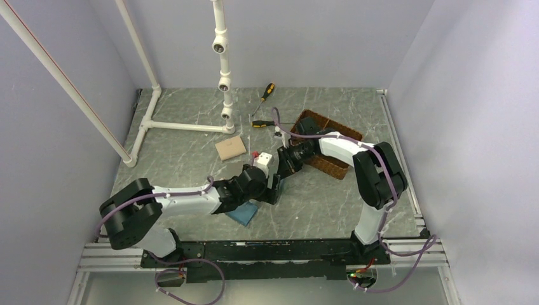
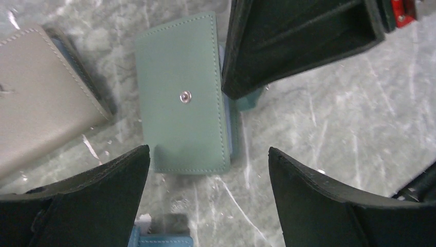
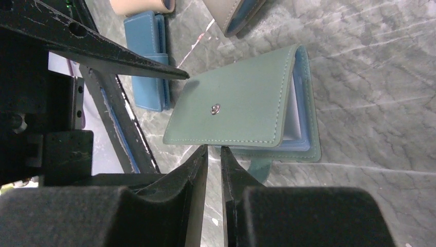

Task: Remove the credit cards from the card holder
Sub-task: Open the card holder at the center of the board.

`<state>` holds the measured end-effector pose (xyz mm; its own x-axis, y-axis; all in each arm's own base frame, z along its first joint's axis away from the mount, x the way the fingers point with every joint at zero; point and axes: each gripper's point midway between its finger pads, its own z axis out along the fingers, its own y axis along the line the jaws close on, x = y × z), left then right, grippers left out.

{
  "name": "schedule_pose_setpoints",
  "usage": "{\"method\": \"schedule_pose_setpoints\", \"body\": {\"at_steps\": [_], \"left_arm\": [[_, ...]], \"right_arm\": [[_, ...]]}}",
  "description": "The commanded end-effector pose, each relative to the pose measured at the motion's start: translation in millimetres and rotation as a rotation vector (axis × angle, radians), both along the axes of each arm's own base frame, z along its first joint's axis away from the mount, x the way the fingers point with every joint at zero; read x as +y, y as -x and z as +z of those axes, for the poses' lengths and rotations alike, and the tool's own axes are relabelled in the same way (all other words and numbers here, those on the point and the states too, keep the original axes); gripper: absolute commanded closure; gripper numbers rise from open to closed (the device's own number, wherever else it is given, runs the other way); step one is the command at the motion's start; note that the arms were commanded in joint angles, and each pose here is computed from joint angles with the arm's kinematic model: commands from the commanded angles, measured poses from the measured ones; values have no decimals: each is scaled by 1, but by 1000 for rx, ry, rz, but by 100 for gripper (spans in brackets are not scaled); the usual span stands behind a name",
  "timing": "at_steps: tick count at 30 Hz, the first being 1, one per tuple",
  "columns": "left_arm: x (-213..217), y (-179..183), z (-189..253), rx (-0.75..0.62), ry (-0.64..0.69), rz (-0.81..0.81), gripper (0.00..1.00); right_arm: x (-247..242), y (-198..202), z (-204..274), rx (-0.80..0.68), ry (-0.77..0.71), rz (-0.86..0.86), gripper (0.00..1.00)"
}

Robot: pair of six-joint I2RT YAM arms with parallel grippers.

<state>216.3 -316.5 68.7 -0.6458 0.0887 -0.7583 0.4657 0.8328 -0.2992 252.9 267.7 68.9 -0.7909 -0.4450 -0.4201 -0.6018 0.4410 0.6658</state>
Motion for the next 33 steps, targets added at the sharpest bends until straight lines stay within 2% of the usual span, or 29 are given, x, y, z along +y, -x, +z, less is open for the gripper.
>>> {"method": "schedule_pose_setpoints", "body": {"at_steps": [1,3,4,9,10,12,14,18,22,24,28,33], "left_arm": [[8,-22,1,-60,-127,86,10],[13,-27,-3,-57,-173,122,12],[14,-28,-5,-56,-193,125,15],[18,-35,-14,-56,-257,157,46],[18,-35,-15,-52,-264,162,56],[17,-35,-15,-39,-261,176,84],[16,-33,-15,-18,-245,178,99],[14,-27,-15,75,-134,201,100],[19,-21,-18,228,111,253,100],[26,-18,-22,281,193,287,100],[32,-13,-25,340,268,329,100],[29,-9,-33,419,354,352,100]], "right_arm": [[14,-11,14,-20,-55,11,82],[15,-12,11,-11,-49,13,82],[15,-12,10,-10,-47,15,82],[14,-12,12,-33,-41,21,82],[13,-13,13,-48,-39,25,82],[11,-14,18,-81,-38,39,81],[8,-15,24,-115,-41,56,80],[2,-8,38,-176,-73,134,77],[-7,-5,43,-234,-67,173,74],[-10,-7,38,-246,-35,167,73],[-19,-19,18,-246,70,113,75],[-13,-15,7,-238,108,117,76]]}}
